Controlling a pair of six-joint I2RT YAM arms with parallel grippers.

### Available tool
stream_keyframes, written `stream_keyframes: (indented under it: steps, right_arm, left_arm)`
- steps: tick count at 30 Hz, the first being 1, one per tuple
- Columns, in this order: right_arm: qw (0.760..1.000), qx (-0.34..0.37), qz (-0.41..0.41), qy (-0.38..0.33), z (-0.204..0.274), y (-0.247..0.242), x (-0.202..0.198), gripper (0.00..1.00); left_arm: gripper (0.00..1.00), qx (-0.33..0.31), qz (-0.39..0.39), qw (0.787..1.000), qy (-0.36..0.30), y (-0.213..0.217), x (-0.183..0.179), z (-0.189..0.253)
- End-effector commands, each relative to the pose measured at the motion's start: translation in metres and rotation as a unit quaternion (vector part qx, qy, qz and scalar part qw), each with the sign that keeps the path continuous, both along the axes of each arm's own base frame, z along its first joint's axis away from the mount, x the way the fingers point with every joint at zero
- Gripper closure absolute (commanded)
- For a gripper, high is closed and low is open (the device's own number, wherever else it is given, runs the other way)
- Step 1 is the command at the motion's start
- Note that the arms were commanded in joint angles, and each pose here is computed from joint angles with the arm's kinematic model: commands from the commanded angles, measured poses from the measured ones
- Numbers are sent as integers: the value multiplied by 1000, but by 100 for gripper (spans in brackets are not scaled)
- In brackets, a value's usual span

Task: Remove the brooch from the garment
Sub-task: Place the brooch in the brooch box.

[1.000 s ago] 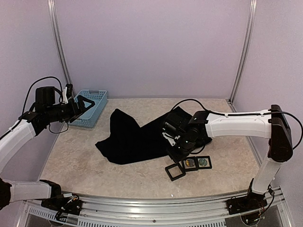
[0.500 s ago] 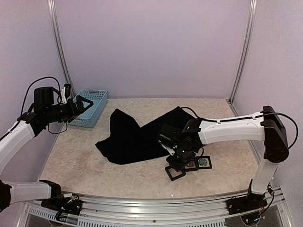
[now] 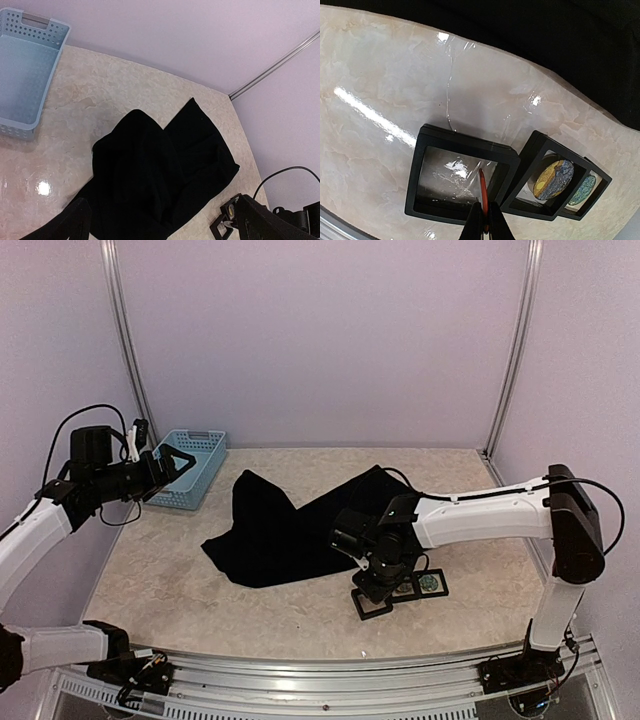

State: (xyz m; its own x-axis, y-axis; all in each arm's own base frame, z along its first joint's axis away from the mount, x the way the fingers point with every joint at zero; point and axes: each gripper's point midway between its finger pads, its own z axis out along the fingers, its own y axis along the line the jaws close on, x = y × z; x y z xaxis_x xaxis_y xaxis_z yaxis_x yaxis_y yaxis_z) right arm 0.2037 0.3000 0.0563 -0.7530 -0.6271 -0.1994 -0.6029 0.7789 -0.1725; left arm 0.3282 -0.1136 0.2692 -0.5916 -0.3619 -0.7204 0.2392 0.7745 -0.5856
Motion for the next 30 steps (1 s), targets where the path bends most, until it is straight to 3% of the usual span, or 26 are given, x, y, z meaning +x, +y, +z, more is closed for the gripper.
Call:
stream_keyframes:
  steps: [1,13,20,30]
  right_arm:
    - [1000,-24,-10,-14,-2,-6,1,100]
    - [999,-33,-6,-11,-10,-1,1,100]
    - [1000,0,8,1,-4,15,-2,83]
    - [993,102,49,31,20,48,-16,58]
  left_arm:
    - [1,7,5,1000,8,4,-4,-8]
    - [1,7,6,1000,7,5,-4,-8]
    - [1,13,11,1000,3,7,-5,-8]
    - [1,15,19,1000,6,10,-4,-14]
